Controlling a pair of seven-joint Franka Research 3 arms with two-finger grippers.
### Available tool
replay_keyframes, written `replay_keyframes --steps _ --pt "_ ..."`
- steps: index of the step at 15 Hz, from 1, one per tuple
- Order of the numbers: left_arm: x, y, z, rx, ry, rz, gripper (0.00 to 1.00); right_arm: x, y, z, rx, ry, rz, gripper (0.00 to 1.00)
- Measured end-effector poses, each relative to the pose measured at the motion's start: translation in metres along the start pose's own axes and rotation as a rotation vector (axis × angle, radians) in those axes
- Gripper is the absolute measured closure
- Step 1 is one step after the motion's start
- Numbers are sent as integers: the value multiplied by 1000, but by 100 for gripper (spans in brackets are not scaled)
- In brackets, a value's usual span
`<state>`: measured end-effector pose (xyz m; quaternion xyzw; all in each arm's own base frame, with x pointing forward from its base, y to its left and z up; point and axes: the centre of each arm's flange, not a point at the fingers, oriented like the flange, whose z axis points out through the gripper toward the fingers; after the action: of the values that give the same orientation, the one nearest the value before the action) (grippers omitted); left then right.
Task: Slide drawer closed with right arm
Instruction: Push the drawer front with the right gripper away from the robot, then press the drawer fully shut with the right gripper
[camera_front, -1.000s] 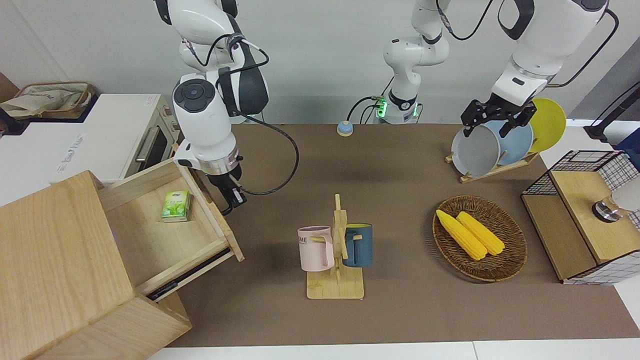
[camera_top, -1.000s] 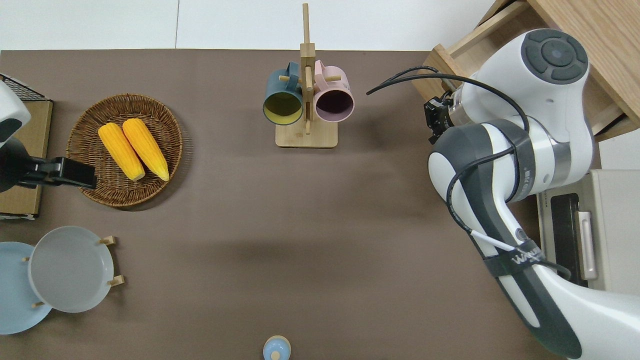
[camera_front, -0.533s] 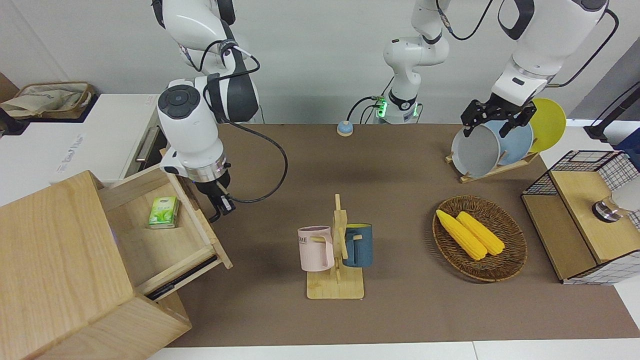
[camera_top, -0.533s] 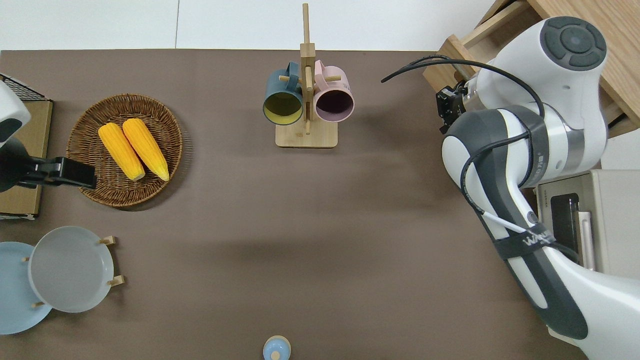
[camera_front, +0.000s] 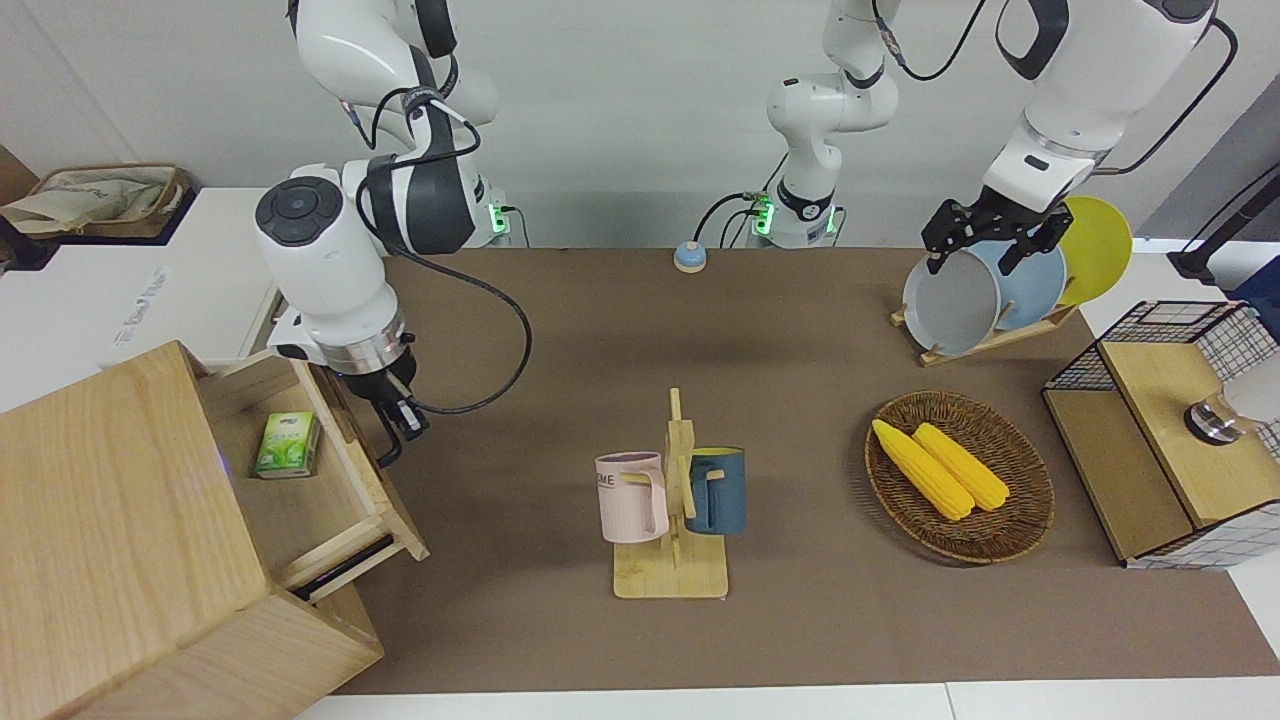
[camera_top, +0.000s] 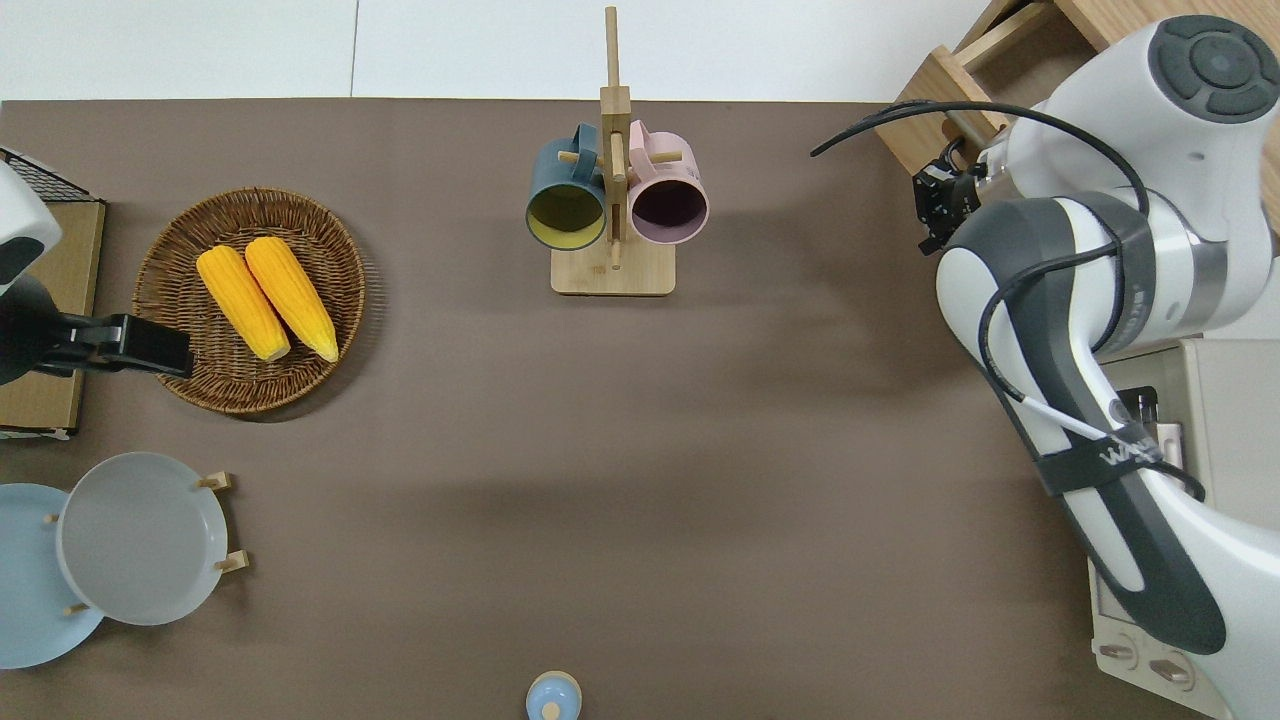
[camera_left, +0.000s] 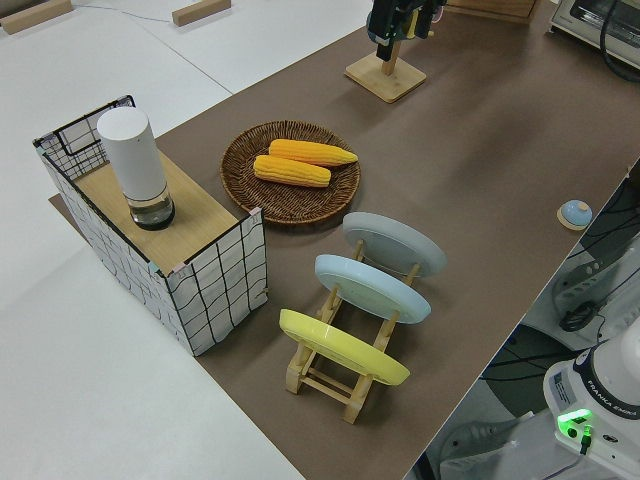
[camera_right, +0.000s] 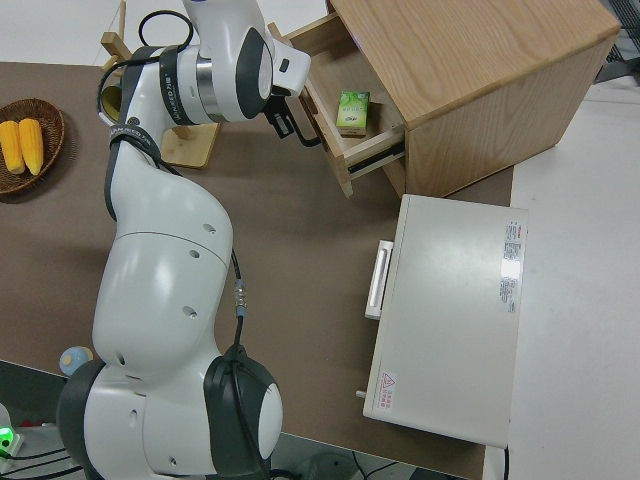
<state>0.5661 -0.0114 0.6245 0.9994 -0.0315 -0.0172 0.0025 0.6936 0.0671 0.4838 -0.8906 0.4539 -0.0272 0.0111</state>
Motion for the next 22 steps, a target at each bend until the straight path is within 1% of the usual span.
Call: replay_keyframes --steps 3,5,7,9,13,17,22 --pt "0 0 0 0 0 0 0 16 9 -5 6 6 7 99" --pt "0 0 0 0 0 0 0 25 14 -5 2 11 -18 99" --pt "0 0 0 0 0 0 0 37 22 -4 -18 32 -61 99" --pt "0 0 0 0 0 0 0 47 30 -4 -28 40 -90 99" --pt "0 0 0 0 0 0 0 70 44 -10 -30 60 -106 99" --pt "0 0 0 0 0 0 0 89 57 -16 -28 68 -120 99" --pt "0 0 0 0 0 0 0 91 60 -16 -34 60 -129 99"
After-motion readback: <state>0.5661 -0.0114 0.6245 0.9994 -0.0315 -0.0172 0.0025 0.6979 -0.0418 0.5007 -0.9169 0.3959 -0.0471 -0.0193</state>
